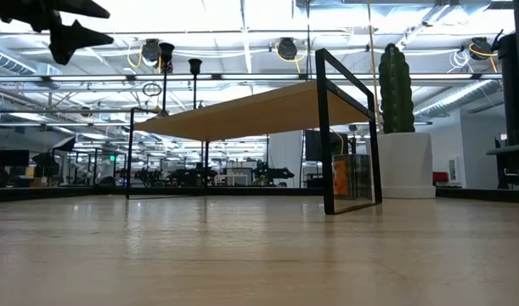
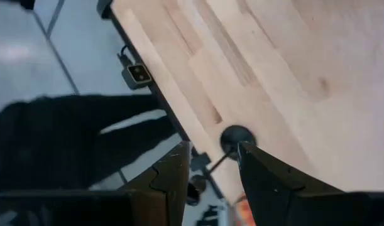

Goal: Pick & Place candle stick holders
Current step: Put the candle holder on the shelf

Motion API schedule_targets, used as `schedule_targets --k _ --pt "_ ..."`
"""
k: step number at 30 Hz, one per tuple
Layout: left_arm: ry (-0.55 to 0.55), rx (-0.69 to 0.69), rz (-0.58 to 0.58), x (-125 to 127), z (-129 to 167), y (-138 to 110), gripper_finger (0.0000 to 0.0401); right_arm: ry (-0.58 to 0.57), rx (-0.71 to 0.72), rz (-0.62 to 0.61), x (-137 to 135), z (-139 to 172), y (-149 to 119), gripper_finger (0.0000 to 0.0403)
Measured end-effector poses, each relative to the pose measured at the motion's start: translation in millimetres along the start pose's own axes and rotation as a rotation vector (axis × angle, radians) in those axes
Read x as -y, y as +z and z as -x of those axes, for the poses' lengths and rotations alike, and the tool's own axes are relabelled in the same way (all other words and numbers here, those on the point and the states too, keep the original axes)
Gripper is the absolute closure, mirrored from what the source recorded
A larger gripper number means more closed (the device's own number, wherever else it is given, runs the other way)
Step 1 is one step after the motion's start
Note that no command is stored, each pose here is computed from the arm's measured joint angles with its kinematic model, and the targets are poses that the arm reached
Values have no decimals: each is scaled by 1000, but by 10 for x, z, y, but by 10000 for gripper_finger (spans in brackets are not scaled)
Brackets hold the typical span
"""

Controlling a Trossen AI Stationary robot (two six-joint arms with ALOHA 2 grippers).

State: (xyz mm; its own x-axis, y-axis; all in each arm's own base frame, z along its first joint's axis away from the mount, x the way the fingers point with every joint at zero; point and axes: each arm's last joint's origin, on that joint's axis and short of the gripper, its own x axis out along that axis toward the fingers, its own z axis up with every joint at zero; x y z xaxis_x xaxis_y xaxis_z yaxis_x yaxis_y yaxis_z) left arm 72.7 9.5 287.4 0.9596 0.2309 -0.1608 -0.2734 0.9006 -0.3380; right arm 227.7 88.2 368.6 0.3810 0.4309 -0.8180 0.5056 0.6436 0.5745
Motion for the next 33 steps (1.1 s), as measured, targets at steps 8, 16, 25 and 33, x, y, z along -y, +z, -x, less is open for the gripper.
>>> schedule_targets --k 8,16,25,33 --pt "-61 -32 -20 -10 152 -77 164 -39 -6 -242 -144 -106 -361 275" --pt "-86 -48 -28 -49 263 -131 164 -72 5 -400 -274 -265 -700 275" --pt "-91 -58 -32 -74 310 -161 164 -116 -42 -507 -407 -570 -920 275" --pt "-88 -68 -37 -77 309 -170 164 -191 -6 -520 -405 -731 -1030 275"
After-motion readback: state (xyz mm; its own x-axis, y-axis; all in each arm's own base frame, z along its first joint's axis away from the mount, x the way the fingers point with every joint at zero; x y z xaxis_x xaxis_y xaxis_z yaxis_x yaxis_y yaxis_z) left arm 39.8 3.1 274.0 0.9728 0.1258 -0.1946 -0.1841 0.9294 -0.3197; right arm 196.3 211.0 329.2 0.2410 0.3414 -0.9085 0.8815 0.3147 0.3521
